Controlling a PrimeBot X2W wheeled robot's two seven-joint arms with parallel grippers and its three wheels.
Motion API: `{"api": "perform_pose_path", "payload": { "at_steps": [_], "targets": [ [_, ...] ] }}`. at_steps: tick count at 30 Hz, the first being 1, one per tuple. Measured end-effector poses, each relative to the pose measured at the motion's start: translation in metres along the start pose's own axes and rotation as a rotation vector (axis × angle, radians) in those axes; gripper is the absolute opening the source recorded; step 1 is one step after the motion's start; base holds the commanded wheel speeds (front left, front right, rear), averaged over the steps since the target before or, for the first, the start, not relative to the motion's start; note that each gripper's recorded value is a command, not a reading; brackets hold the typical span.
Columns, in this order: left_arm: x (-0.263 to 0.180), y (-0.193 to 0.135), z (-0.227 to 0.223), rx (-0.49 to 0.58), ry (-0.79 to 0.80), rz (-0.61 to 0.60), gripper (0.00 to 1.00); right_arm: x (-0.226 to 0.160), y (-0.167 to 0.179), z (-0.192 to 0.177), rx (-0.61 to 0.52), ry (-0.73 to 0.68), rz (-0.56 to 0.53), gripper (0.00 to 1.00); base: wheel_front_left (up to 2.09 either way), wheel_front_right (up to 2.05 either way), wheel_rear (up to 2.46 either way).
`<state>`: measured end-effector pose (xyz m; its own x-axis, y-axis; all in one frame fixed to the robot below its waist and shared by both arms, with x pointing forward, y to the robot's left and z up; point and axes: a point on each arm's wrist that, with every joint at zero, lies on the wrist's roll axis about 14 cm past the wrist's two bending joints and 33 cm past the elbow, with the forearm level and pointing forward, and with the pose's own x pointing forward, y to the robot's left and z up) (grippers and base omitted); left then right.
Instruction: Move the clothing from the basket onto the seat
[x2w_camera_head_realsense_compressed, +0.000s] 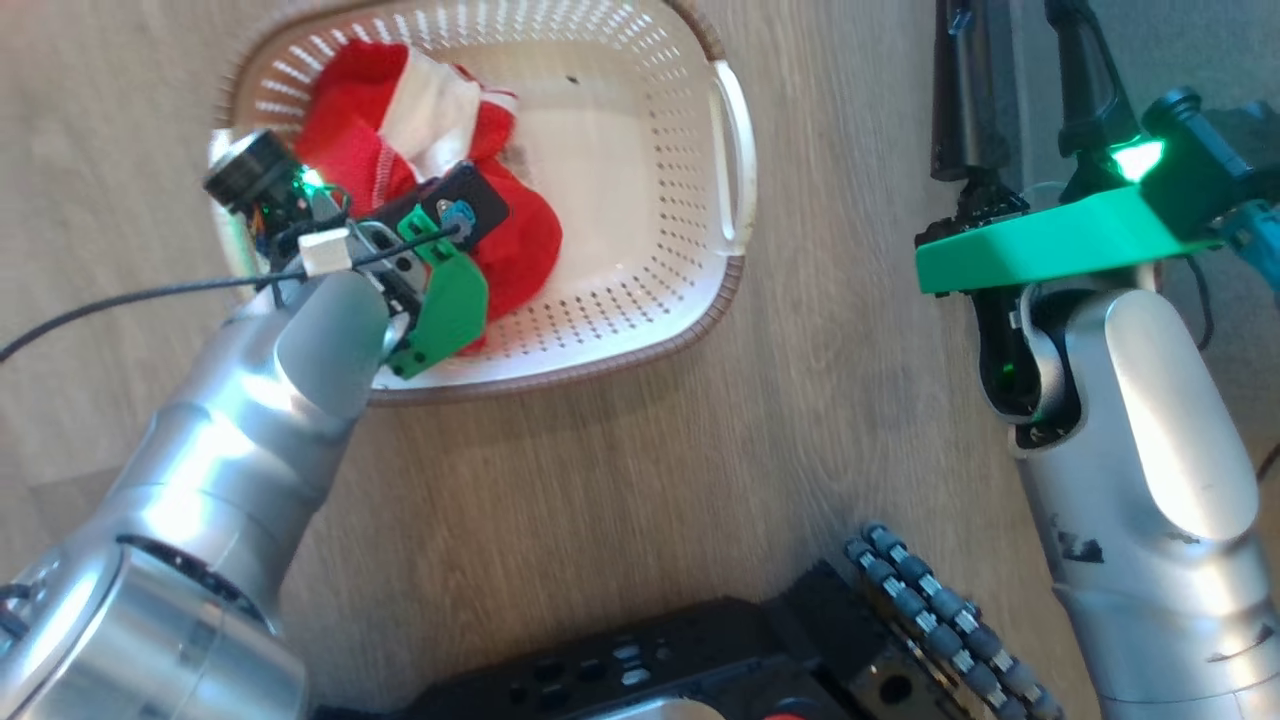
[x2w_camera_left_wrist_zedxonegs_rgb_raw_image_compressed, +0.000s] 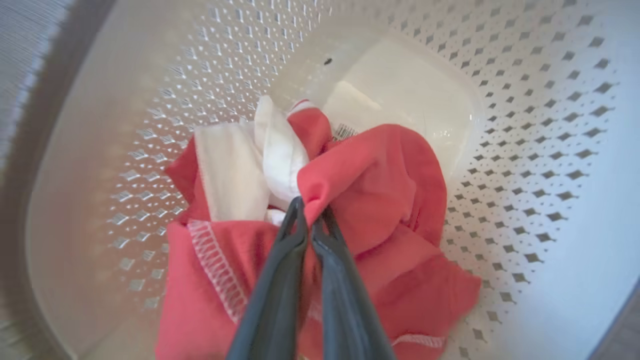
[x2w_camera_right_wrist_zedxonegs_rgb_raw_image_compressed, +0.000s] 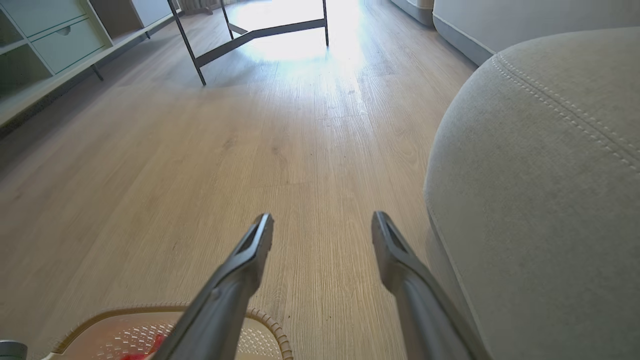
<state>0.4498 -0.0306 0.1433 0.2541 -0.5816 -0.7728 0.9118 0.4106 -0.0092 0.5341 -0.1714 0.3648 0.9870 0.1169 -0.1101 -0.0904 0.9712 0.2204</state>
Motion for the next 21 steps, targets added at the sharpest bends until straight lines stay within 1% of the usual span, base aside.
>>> {"api": "perform_pose_path", "payload": {
  "at_steps": [5,10,18,21],
  "targets": [
    [-0.027,0.009,0.029,-0.117,-0.121,0.071,0.00,0.002,0.018,0.020,-0.011,-0.041,0.040,1.00,0.00,0.00,0.00],
    [-0.058,0.005,0.061,-0.207,-0.245,0.107,0.00,0.000,0.035,0.042,-0.014,-0.079,0.076,1.00,0.00,0.00,0.00],
    [-0.114,0.012,0.114,-0.323,-0.429,0.190,0.00,-0.022,0.056,0.061,-0.011,-0.089,0.107,1.00,0.00,0.00,0.00],
    [-0.137,0.013,0.133,-0.345,-0.501,0.227,0.00,-0.031,0.063,0.070,-0.013,-0.102,0.122,1.00,0.00,0.00,0.00]
  ]
}}
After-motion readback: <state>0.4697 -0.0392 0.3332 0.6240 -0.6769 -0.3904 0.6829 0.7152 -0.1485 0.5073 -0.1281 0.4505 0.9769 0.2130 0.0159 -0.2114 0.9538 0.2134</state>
